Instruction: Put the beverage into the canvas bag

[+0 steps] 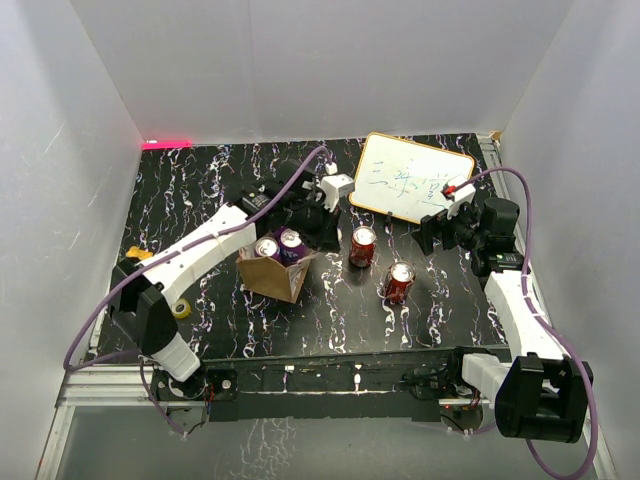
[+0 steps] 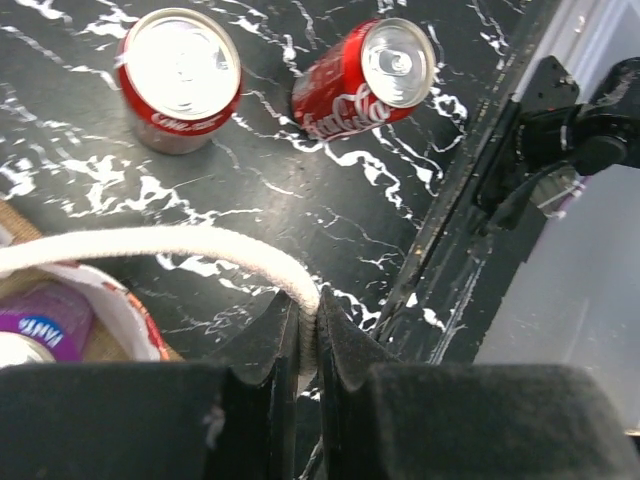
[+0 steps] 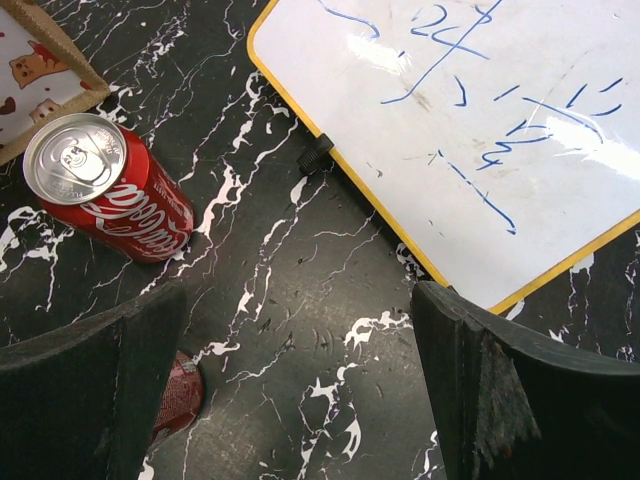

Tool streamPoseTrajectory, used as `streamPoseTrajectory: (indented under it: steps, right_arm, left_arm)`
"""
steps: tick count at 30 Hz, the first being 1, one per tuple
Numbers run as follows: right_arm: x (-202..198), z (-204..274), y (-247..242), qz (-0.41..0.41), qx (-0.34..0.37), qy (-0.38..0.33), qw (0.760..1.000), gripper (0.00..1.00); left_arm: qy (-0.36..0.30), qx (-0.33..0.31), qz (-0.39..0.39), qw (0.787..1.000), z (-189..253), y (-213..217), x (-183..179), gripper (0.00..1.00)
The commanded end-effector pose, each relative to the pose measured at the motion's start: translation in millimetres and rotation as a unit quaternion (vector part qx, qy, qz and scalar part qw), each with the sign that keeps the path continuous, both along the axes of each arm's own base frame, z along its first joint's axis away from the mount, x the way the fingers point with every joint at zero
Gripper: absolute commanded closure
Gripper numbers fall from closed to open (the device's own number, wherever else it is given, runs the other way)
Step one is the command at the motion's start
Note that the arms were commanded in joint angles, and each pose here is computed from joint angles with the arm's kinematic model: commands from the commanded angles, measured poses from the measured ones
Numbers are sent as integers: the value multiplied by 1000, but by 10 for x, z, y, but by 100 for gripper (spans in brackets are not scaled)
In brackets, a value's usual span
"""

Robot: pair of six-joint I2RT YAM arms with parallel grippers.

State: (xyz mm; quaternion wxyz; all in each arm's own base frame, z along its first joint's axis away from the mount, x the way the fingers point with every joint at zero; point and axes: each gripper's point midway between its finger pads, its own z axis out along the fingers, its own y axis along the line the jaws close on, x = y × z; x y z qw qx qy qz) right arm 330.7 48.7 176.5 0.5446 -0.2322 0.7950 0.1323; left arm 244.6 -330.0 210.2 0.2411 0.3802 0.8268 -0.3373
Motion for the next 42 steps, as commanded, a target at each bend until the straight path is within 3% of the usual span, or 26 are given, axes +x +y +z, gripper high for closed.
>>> streamPoseTrajectory:
  steps: [1, 8, 15, 18, 29, 34, 38, 42]
  right_arm:
    - [82, 144, 17, 11, 3, -27, 1000, 2]
    - [114, 7, 279, 61, -1, 16, 998, 2]
    - [28, 18, 832, 160, -1, 12, 987, 2]
    - [35, -18, 984, 184, 3, 22, 983, 2]
    - [145, -197, 1379, 234, 2, 33, 972, 2]
    - [179, -295, 1518, 248, -2, 45, 968, 2]
    - [216, -341, 1593, 257, -3, 47, 965, 5]
    - [236, -384, 1638, 261, -8, 51, 964, 16]
  left_arm:
    - [32, -68, -57, 996, 230, -334, -259, 100]
    - [53, -93, -104, 989, 292, -551, -403, 98]
    - [55, -114, -131, 983, 441, -695, -463, 91]
    - [35, -105, -133, 985, 446, -654, -439, 79]
    - [-51, -71, -178, 980, 605, -243, -484, 11]
    - [-69, -87, -201, 973, 792, 125, -466, 3]
    - [-97, -103, -151, 978, 999, 482, -213, 3]
    - [-132, -54, -53, 988, 967, 861, 154, 3]
